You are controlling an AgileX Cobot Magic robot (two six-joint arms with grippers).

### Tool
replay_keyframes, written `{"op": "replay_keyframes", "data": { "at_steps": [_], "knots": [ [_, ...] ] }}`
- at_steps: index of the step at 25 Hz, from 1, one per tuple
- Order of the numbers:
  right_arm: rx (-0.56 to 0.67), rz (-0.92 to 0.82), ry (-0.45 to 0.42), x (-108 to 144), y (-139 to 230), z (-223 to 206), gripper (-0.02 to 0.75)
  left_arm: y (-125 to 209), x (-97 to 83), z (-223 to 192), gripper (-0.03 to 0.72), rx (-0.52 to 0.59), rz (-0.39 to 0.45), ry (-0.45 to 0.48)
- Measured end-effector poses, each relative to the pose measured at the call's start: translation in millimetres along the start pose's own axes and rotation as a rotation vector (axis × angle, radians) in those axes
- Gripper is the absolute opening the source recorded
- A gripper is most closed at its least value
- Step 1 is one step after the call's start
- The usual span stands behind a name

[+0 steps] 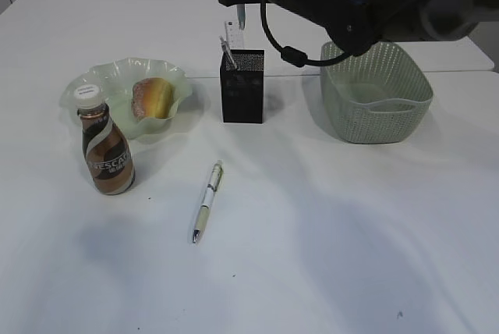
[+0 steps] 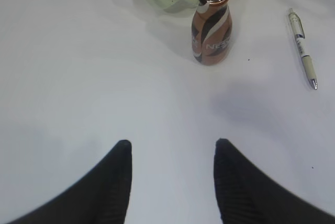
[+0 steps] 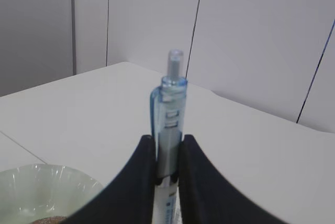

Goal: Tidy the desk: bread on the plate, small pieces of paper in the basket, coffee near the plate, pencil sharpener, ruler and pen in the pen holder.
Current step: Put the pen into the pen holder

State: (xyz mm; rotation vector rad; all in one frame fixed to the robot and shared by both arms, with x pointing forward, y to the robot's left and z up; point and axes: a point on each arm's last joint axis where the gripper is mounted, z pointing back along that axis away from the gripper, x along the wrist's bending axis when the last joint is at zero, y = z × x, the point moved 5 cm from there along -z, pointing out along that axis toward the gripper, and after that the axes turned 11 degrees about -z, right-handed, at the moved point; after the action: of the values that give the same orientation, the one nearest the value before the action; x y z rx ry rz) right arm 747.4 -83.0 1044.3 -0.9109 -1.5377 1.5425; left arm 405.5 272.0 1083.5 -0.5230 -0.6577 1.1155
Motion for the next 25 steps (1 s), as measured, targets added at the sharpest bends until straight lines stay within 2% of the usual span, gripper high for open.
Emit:
{"op": "replay_keyframes", "data": {
  "at_steps": [13, 21, 25],
  "knots": [
    [-0.034, -0.001, -0.001, -12, 34, -15, 0.104, 0, 0.0, 0, 0.342, 0.0, 0.0, 0.0],
    [-0.015, -0.005, 0.008, -19, 57, -25, 0.104, 0, 0.0, 0, 0.342, 0.0, 0.0, 0.0],
    [0.022, -0.021, 0.02, -22, 81, -29, 0.104, 0, 0.0, 0, 0.341, 0.0, 0.0, 0.0]
  ]
}}
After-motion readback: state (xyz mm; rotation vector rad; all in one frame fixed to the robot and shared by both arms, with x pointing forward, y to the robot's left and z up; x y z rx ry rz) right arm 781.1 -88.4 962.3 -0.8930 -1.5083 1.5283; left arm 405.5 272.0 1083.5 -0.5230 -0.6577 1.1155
